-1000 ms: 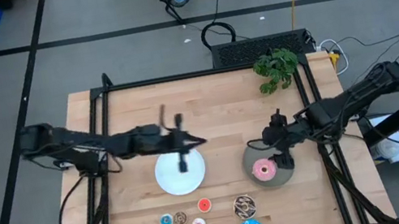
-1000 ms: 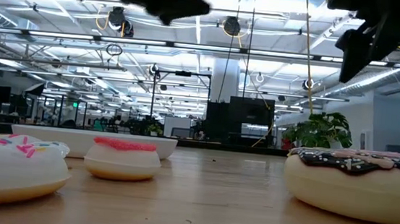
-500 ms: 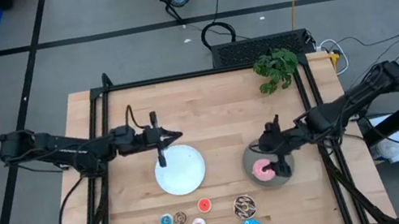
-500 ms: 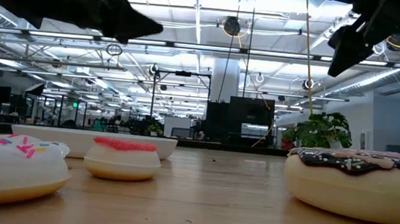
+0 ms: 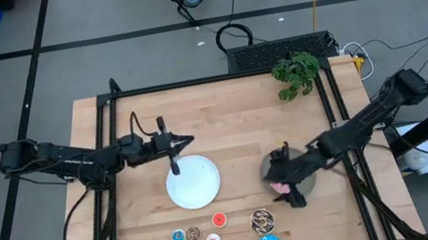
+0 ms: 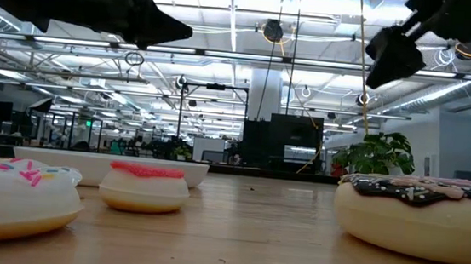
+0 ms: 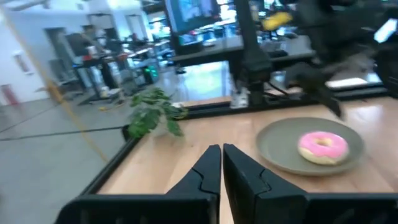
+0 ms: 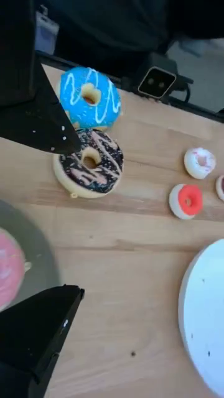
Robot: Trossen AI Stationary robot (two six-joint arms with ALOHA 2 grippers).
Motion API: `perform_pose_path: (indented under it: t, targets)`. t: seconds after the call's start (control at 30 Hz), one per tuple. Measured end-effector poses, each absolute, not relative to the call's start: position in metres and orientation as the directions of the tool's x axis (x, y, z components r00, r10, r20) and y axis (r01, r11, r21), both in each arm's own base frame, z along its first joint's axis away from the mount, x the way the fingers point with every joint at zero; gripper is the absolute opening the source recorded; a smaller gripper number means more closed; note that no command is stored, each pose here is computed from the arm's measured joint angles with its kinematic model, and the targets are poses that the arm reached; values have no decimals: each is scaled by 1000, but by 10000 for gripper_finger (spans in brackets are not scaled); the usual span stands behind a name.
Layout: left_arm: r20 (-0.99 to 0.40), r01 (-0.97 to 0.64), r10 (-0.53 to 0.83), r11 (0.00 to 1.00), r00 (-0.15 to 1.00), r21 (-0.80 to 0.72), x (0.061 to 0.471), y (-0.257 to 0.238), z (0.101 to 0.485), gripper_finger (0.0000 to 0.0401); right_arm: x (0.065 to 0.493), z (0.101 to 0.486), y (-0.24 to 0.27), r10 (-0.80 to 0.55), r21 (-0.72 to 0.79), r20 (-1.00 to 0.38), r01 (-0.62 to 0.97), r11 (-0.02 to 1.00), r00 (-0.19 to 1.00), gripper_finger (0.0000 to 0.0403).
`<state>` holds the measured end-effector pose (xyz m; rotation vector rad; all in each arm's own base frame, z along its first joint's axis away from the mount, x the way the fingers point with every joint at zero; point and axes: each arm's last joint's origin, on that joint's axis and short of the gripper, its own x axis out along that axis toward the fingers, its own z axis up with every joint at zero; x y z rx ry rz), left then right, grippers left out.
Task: Pick & Place donuts
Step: Put the large black donut on the gray plate
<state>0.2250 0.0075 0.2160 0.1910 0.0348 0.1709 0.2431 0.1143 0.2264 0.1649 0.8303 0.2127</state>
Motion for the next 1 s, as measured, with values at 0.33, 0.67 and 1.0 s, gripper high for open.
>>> perform_pose_path:
  t: [0.33,0.67,1.0]
  targets:
    - [-27,-187,194,966,981,179,225,8,215,32,304,250,153,181,132,-889,-143,981,422,314]
    - [-56,-181,195,965,979,187,225,8,212,33,324,261,171,131,1,-887,-282,960,443,313]
    - [-55,-179,195,960,979,215,225,8,212,33,328,228,182,28,-108,-912,-306,946,410,313]
